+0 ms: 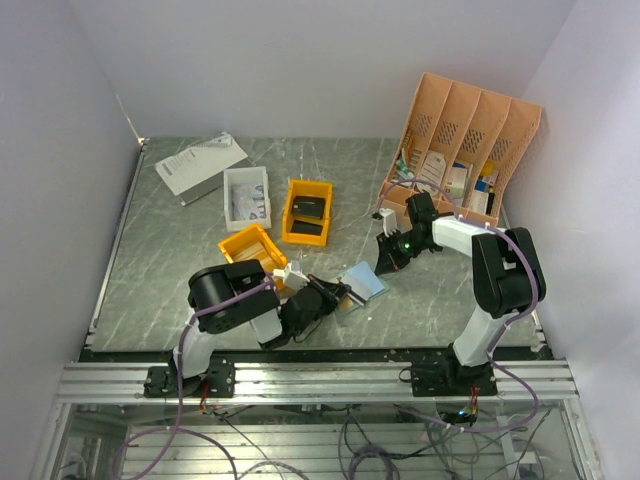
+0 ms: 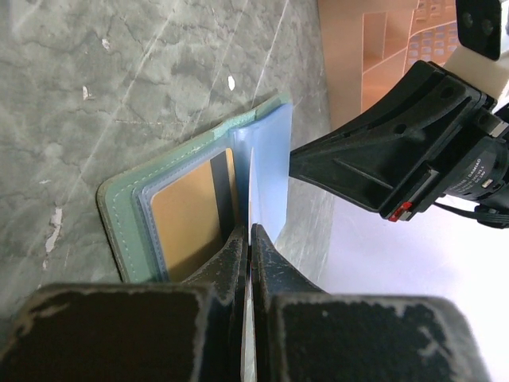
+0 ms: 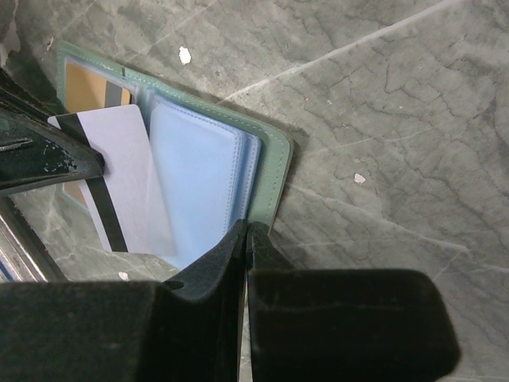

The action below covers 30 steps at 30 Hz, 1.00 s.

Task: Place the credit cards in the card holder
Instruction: Insert the credit card into the card holder.

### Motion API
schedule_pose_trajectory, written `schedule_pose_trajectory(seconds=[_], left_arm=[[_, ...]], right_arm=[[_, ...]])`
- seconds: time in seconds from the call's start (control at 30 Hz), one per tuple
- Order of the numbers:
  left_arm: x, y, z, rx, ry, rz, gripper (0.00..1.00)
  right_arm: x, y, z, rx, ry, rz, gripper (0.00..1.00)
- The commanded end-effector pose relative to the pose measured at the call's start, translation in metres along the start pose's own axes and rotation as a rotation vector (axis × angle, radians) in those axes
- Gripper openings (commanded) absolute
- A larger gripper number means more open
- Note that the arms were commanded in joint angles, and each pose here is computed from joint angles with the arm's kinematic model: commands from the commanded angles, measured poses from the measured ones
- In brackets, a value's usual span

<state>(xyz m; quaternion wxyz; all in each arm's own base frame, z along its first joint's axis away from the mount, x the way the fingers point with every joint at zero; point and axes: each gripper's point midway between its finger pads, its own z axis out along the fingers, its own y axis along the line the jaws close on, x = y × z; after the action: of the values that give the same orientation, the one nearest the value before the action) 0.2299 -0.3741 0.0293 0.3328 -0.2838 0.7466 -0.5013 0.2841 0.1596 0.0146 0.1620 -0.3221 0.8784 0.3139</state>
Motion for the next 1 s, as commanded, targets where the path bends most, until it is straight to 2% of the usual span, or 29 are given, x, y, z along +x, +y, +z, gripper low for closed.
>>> schedule_pose_trajectory(seconds=[0.0,0.6,0.97], left_arm=[[0.005,0.018,0.002,-0.061,0.035,0.026,0.07],[-0.003,0.028,0.010,-0.167,0.113,0.093,0.07],[0.004,0.034,0.011,-0.175,0.175,0.076,0.07]], right_arm=[[0.007,-0.007,0.004,0.013,0.029,0.010,0.02],[0.005,-0.005,0.004,0.006,0.026,0.006,0.02],[0.004,-0.004,0.003,0.007,0.022,0.003,0.02]])
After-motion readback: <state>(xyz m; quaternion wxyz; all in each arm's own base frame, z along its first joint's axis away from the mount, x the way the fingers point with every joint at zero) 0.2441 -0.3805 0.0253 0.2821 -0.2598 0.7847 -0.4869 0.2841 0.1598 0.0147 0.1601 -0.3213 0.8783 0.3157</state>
